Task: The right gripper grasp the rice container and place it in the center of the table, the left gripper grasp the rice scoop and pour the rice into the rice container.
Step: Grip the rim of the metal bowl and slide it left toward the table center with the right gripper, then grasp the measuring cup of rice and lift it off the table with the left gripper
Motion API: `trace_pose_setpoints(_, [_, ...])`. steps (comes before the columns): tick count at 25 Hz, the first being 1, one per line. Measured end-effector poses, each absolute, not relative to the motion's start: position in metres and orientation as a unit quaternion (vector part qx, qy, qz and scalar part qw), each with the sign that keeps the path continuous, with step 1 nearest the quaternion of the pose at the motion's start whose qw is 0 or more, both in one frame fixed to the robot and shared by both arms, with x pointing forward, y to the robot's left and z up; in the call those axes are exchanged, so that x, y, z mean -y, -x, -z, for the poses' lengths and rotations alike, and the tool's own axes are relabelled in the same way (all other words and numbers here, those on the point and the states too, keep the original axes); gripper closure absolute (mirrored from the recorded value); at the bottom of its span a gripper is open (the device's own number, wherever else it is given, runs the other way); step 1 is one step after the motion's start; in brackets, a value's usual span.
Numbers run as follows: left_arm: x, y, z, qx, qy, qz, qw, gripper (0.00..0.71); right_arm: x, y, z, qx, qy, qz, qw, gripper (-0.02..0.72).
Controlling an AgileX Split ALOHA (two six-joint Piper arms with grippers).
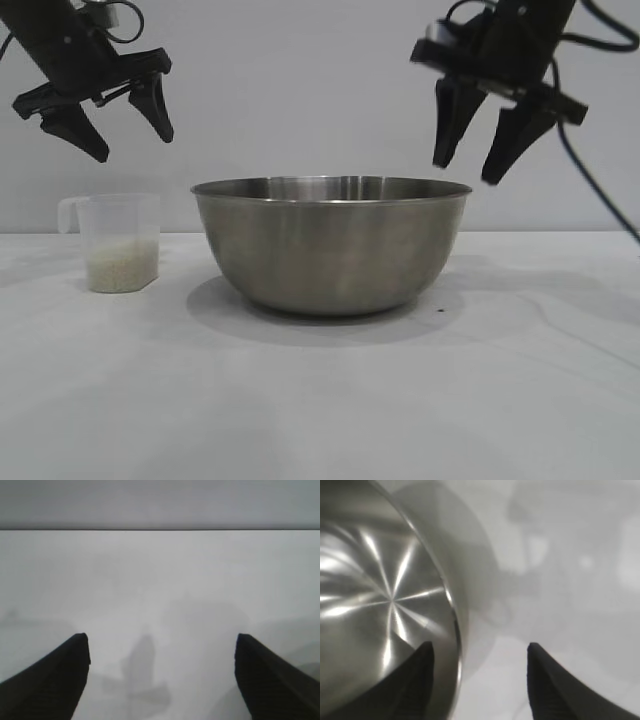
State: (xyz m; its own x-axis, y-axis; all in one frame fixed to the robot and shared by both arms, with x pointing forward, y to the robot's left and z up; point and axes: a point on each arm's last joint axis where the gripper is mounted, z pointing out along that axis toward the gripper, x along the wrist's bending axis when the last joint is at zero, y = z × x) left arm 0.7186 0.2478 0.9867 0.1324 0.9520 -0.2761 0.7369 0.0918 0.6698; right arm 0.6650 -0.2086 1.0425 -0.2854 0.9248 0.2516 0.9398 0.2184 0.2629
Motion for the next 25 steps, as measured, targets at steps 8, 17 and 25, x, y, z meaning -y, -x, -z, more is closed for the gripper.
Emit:
trace_pose_setpoints(8, [-0.248,-0.719,-0.987,-0.642,-0.658,-0.147,0.366,0.160,0.254,-0.646,-1.089,0.757,0.626,0.178,-0.058,0.348])
trace_pose_setpoints(17, [-0.248,-0.719,-0.987,-0.642,-0.658,-0.147,0.366,0.160,0.276,-0.563,-1.130,0.744,0.637,0.176,-0.092,0.348])
trace_pose_setpoints(25, [-0.248,-0.719,-0.987,-0.642,-0.658,-0.147,0.366,0.160,0.289,-0.465,-1.142,0.725,0.655,0.156,-0.143,0.348])
